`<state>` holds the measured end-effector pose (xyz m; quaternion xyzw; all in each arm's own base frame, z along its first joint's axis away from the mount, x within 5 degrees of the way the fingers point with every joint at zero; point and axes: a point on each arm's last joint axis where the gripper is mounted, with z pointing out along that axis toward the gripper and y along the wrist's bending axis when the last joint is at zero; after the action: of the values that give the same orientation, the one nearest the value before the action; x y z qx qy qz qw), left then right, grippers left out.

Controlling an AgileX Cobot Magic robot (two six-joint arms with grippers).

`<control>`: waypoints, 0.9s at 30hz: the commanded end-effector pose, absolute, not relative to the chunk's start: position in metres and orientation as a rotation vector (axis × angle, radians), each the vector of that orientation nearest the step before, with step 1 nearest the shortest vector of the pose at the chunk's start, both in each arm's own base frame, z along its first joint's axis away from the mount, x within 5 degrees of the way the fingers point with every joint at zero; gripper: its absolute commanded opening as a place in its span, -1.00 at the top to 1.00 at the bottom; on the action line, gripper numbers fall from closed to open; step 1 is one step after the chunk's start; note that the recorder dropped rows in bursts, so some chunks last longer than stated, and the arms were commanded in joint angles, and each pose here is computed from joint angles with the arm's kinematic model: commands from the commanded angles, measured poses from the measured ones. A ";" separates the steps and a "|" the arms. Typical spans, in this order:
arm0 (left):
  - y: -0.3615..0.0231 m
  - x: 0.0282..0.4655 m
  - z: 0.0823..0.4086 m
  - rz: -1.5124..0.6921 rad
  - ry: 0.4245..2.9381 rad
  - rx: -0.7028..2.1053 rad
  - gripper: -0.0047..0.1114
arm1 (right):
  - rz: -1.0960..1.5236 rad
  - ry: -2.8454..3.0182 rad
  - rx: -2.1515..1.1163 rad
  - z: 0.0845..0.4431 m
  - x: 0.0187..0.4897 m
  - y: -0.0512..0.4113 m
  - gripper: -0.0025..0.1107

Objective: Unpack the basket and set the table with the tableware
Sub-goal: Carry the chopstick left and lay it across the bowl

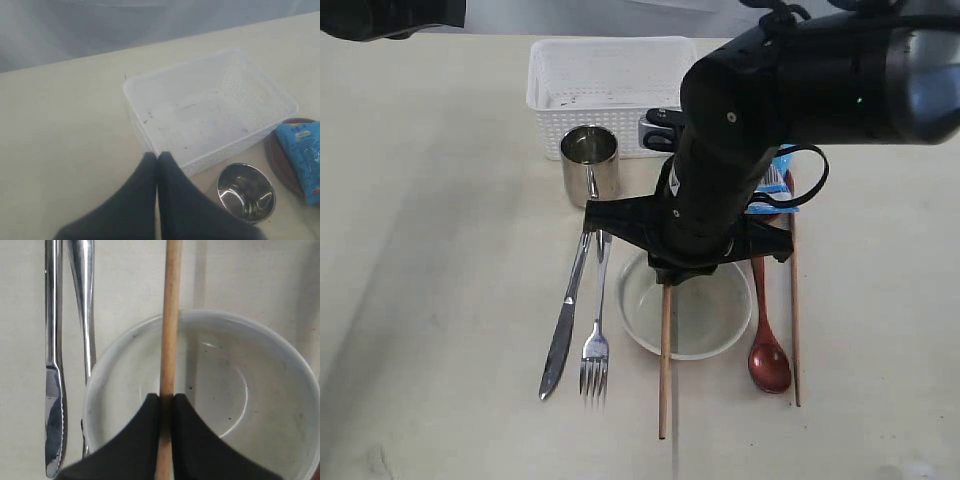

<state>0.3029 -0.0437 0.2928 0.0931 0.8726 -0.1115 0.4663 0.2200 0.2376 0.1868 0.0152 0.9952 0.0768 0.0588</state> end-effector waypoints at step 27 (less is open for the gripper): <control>-0.046 0.299 0.293 -0.282 2.154 0.270 0.92 | -0.262 2.803 0.033 0.239 0.244 0.186 0.04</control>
<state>0.3015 -0.0450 0.2919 0.1024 0.8751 -0.1156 0.4587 0.2375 0.2152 0.2244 -0.0183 0.9902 -0.0073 0.1381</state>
